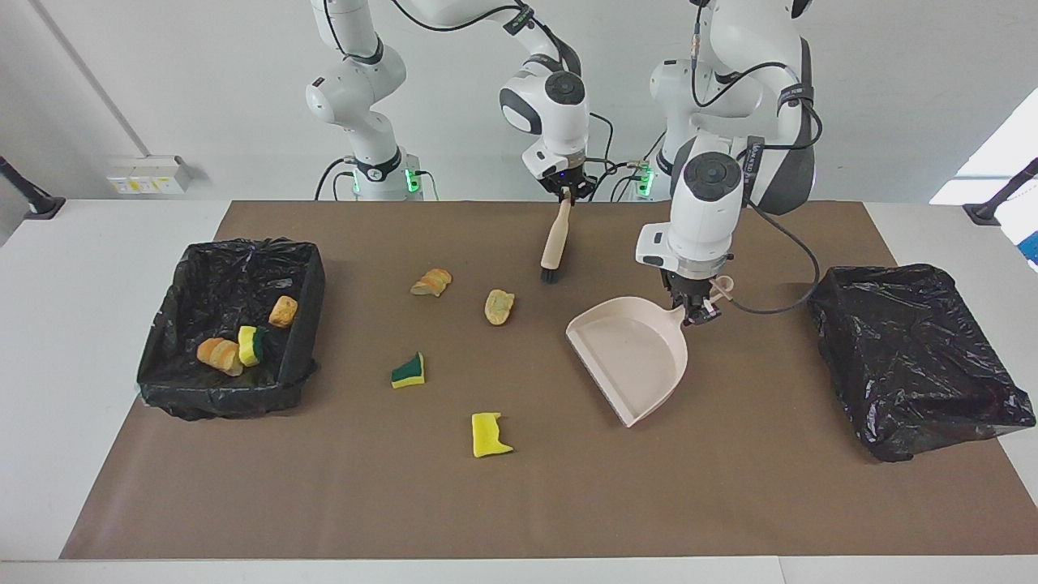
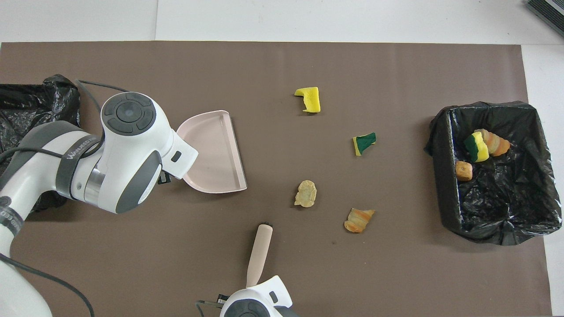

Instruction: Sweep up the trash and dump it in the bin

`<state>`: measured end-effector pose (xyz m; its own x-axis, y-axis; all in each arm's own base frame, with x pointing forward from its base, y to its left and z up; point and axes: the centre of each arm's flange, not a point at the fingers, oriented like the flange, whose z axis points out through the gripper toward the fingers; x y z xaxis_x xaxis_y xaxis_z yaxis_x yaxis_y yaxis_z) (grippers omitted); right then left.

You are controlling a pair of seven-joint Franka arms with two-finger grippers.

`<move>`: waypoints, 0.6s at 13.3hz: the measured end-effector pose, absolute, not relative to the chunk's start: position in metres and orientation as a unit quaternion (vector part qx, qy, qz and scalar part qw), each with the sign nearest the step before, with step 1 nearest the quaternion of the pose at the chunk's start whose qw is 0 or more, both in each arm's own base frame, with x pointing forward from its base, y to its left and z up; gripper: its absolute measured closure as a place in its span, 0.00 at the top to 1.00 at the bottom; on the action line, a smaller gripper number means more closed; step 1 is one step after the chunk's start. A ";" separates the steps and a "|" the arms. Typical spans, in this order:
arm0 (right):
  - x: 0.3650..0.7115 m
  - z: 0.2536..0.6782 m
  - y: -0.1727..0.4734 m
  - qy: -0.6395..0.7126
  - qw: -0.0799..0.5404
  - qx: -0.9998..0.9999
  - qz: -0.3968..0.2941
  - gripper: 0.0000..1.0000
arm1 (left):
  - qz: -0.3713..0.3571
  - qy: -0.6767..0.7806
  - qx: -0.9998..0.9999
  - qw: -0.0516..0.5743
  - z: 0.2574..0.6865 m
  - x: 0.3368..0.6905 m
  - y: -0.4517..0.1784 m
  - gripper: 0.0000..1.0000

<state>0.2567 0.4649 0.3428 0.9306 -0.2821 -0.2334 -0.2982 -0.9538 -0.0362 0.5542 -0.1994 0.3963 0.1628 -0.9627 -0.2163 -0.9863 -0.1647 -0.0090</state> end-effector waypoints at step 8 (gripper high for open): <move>0.320 0.437 0.365 0.088 0.016 -0.987 0.137 0.26 | 0.066 0.680 -0.724 0.089 0.379 0.525 -0.230 0.33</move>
<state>0.3196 0.3646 0.4369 0.9472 -0.1697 -0.2723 -0.1783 -0.9840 -0.0071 0.5247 -0.2297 0.3788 0.0652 -0.9739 -0.2172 -0.9975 -0.0579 -0.0396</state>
